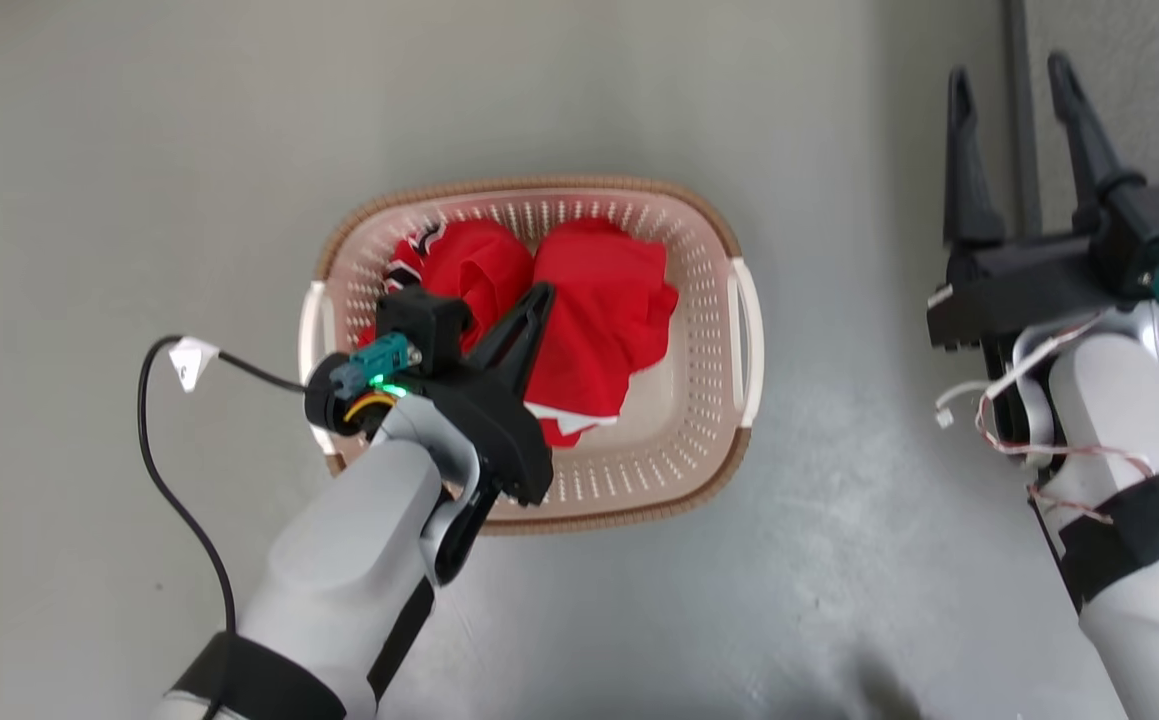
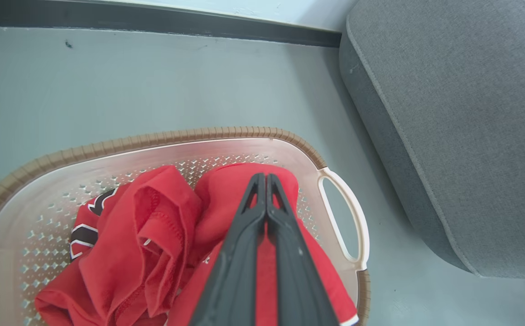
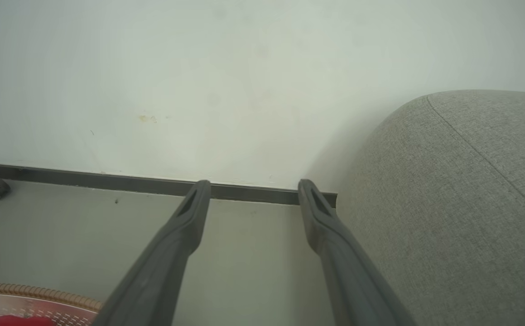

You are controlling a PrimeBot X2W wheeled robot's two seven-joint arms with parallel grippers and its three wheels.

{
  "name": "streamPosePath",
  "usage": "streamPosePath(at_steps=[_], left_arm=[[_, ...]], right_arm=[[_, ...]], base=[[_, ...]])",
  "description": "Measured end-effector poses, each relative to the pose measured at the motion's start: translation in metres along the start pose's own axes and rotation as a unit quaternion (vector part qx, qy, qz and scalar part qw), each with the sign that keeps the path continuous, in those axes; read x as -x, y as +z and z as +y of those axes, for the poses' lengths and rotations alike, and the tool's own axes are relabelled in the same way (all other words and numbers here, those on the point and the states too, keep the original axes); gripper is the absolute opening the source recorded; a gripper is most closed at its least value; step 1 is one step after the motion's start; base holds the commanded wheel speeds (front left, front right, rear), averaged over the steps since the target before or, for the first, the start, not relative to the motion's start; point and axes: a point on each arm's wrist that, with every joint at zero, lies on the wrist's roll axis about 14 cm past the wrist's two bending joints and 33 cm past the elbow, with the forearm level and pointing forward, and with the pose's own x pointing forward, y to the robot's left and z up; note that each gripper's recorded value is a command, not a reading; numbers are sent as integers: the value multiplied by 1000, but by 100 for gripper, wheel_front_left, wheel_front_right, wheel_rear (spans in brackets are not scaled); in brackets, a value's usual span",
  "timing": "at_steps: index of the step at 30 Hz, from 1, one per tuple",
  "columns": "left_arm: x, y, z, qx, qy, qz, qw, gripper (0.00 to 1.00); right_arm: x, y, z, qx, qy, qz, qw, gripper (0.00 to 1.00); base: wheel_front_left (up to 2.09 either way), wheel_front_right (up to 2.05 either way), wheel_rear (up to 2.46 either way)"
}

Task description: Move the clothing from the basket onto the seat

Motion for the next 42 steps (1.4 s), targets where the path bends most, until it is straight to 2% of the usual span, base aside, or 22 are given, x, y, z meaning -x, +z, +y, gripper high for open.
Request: streamPosePath(at_steps=[13, 17, 26, 33, 42], left_arm=[[51, 44, -13, -12, 19, -68, 997, 0], [67, 54, -24, -32, 15, -86, 996, 0], [110, 73, -35, -28, 26, -141, 989, 0], [149, 97, -36, -38, 40, -201, 978, 0], [192, 138, -44, -67, 50, -283, 955, 0]], right_arm=[[39, 36, -2, -19, -6, -11, 1000, 100], [55, 40, -3, -25, -8, -8, 1000, 100], [85, 57, -2, -40, -7, -16, 999, 100], [107, 71, 10, -52, 5, -31, 998, 100], [121, 97, 23, -57, 23, -62, 996, 100]], base=[[0, 0, 0], [0, 0, 0], [0, 0, 0], [0, 0, 0], [0, 0, 0]])
